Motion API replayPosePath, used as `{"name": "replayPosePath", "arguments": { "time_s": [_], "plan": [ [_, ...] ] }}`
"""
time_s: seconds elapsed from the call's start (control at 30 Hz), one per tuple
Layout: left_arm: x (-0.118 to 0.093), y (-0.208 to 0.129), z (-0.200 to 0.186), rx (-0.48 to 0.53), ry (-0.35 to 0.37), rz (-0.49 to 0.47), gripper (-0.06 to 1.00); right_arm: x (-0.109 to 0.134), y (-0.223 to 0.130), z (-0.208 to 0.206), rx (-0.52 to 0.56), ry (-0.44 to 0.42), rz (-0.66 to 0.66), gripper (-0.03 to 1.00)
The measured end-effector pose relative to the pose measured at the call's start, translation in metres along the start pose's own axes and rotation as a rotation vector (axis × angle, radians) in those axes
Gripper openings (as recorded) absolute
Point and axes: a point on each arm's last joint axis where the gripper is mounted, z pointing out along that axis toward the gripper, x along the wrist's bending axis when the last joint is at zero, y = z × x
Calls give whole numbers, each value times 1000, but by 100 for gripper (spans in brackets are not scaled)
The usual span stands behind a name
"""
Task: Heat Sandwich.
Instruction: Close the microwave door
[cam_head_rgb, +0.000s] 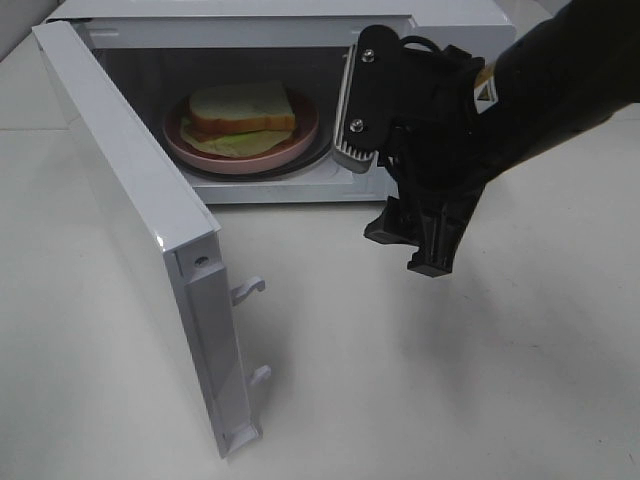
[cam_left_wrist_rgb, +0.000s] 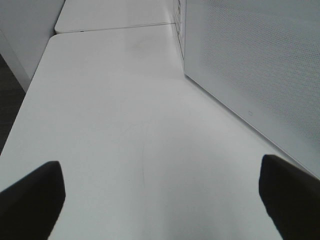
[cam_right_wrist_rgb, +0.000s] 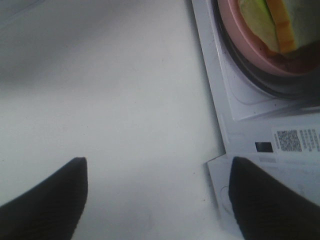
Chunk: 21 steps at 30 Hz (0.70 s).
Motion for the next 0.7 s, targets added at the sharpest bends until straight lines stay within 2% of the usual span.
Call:
{"name": "replayPosePath", "arguments": {
  "time_s": [0.37, 0.7],
  "plan": [
    [0, 0, 0, 0, 0, 0, 99, 20, -23, -39, -18, -16, 317, 75],
    [0, 0, 0, 0, 0, 0, 99, 33, -40, -76, 25, -13, 512, 75]
  ]
}}
